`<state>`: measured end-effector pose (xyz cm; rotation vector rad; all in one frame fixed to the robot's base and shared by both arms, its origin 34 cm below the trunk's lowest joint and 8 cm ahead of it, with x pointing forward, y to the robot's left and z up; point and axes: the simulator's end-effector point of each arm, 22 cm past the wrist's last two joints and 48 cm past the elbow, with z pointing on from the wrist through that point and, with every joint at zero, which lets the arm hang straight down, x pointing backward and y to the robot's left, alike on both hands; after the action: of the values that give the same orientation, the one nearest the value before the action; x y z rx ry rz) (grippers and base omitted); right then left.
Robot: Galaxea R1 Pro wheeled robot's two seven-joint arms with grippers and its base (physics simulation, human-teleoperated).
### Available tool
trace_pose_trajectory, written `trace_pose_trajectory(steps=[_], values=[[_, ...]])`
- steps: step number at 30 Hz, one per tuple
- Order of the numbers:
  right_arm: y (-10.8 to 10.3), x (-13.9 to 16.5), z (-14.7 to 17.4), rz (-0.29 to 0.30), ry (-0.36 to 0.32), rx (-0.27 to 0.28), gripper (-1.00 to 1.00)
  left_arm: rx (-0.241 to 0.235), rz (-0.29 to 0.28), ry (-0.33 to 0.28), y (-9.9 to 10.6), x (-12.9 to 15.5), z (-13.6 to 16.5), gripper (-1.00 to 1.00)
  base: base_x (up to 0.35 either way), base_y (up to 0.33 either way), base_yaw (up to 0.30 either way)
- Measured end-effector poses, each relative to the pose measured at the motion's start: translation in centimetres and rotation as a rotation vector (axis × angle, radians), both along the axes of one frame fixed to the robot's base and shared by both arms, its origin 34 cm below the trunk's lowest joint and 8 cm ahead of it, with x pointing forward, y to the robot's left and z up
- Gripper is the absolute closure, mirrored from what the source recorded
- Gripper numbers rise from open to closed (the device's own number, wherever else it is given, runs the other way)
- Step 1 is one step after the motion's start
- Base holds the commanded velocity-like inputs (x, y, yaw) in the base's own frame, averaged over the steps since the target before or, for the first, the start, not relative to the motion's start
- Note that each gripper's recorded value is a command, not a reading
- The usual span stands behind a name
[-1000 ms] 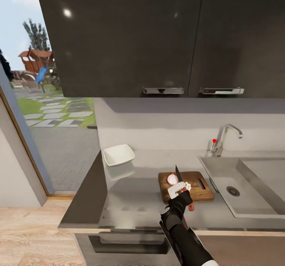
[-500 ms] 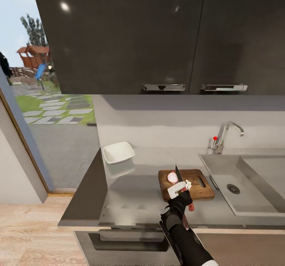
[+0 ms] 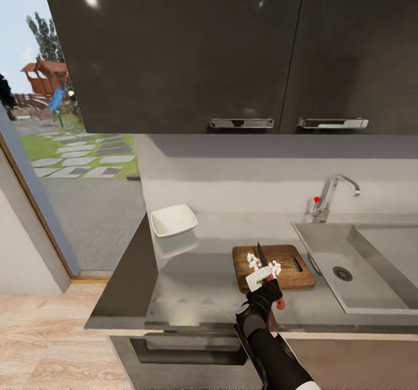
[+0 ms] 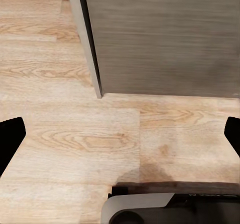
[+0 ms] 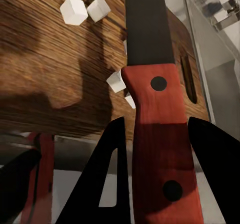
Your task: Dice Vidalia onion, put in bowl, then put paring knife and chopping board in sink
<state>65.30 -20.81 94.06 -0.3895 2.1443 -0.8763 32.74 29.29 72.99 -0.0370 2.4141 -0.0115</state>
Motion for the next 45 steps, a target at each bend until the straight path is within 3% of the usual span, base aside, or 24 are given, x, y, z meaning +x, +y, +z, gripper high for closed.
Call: trace_pose_trajectory(steps=[7,10,13,15,19,21,42,45], values=[[-0.1,0.1,0.1,-0.002,-0.006,-0.002,1.00,0.000,0.000,0.006,0.0,-0.2,-0.1,-1.00,0.000,0.000,0.000],[-0.1,1.1,2.7,-0.010,-0.071,0.018,1.00,0.000,0.000,0.005,0.0,-0.1,-0.1,-1.00,0.000,0.000,0.000],[-0.7,2.6,8.4,-0.042,-0.211,0.084,1.00,0.000,0.000,0.006,0.0,-0.2,-0.1,-1.00,0.000,0.000,0.000],[-2.0,2.9,10.1,-0.091,-0.257,0.156,1.00,0.000,0.000,0.007,0.0,-0.2,-0.2,-1.00,0.000,0.000,0.000],[-1.9,2.9,10.7,-0.128,-0.276,0.310,1.00,0.000,0.000,0.005,0.0,-0.2,-0.1,-1.00,0.000,-0.017,0.000],[-1.7,2.9,10.8,-0.130,-0.276,0.334,1.00,-0.001,0.000,0.001,-0.1,-0.1,0.0,-1.00,0.000,-0.181,0.000],[-1.5,2.7,12.6,-0.126,-0.307,0.354,1.00,-0.012,0.003,-0.033,-0.8,0.8,0.7,-1.00,0.000,-0.297,0.000],[-1.3,2.6,12.5,-0.127,-0.304,0.379,1.00,-0.012,0.003,-0.038,-0.8,1.0,0.8,-1.00,0.000,-0.302,0.000]])
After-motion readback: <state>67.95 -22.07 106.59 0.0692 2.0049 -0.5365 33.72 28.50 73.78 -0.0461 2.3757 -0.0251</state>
